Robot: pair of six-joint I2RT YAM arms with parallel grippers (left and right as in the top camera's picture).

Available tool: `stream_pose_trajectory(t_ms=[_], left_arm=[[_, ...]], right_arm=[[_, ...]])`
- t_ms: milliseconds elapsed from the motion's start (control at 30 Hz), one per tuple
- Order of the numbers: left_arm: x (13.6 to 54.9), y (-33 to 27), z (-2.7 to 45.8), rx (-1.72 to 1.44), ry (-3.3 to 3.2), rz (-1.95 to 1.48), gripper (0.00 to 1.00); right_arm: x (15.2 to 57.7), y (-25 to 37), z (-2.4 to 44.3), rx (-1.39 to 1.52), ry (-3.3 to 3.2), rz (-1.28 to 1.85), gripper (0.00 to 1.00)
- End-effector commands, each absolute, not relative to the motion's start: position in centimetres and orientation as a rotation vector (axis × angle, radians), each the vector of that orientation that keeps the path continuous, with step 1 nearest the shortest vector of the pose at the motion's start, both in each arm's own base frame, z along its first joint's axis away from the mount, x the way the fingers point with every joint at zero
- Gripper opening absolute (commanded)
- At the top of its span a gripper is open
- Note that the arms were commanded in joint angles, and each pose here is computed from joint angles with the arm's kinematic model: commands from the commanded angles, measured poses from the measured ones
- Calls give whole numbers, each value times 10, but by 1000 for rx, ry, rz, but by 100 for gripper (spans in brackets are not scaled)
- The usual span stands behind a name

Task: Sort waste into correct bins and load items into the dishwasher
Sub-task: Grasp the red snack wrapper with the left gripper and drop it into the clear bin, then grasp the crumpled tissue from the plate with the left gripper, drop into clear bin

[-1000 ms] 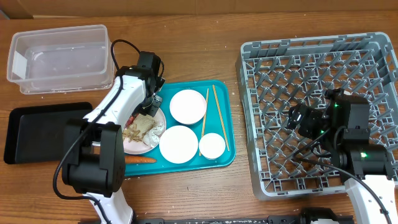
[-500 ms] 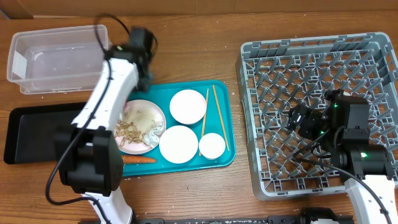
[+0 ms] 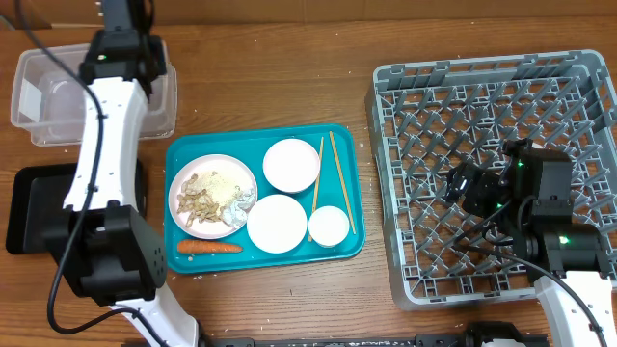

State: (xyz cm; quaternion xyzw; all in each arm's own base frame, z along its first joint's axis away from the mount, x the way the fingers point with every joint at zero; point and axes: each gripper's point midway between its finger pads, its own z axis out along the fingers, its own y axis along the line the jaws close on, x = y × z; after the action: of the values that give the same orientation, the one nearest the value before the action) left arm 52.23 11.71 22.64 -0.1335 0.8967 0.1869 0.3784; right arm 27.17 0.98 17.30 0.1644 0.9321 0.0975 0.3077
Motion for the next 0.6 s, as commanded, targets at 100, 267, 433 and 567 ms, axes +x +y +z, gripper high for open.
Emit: stream_pose_trajectory(t_ms=[100, 267, 433, 567], left_arm=[[538, 139, 192, -508, 2282, 417, 15], [541, 137, 163, -501, 2341, 412, 38], [522, 121, 171, -456, 2414, 410, 47], [488, 71, 176, -344, 2576, 222, 60]], right_arm=[[277, 12, 187, 412, 2431, 268, 100], [277, 12, 187, 411, 2431, 272, 100], [277, 12, 187, 411, 2431, 271, 100], [277, 12, 187, 410, 2431, 271, 100]])
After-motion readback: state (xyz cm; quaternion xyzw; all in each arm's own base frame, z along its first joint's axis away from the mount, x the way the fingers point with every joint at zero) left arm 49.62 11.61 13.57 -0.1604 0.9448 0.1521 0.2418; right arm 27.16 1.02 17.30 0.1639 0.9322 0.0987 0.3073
